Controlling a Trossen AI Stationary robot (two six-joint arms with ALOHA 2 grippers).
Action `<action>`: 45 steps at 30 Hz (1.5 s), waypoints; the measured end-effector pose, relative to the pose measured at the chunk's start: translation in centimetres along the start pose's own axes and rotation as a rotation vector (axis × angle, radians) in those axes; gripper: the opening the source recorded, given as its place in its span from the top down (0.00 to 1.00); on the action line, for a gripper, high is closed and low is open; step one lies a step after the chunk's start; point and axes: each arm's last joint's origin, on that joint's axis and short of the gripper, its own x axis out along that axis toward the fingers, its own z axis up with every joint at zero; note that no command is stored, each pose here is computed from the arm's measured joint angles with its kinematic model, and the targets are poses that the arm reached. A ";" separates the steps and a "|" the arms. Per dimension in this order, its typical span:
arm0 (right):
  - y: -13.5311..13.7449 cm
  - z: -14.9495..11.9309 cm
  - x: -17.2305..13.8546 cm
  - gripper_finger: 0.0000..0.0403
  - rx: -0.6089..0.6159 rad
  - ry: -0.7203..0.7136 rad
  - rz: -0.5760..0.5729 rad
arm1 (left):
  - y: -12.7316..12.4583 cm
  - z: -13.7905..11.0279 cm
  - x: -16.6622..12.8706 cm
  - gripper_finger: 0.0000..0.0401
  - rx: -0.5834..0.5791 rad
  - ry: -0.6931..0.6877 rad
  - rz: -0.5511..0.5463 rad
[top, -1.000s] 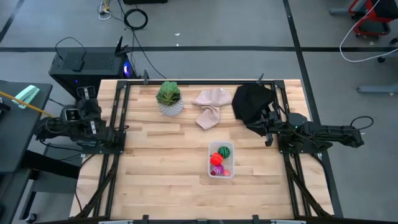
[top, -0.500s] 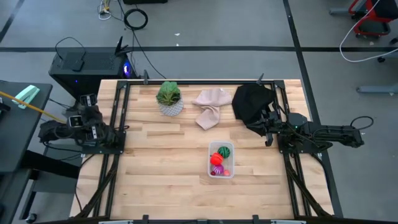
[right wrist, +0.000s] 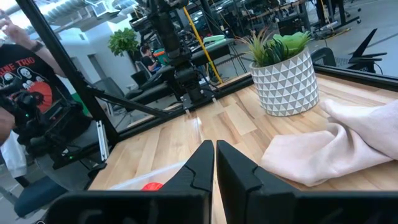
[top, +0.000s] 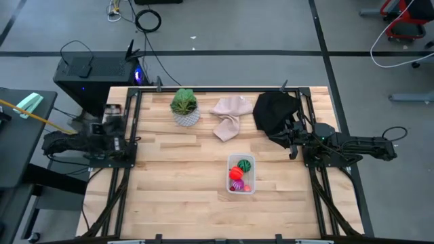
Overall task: Pick and placing Produce into tupperware
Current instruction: Return to Home Position
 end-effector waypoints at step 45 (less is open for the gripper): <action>0.0 0.0 0.0 0.94 0.000 0.000 0.000 | -2.1 -9.1 -6.9 0.98 -0.280 1.274 -0.142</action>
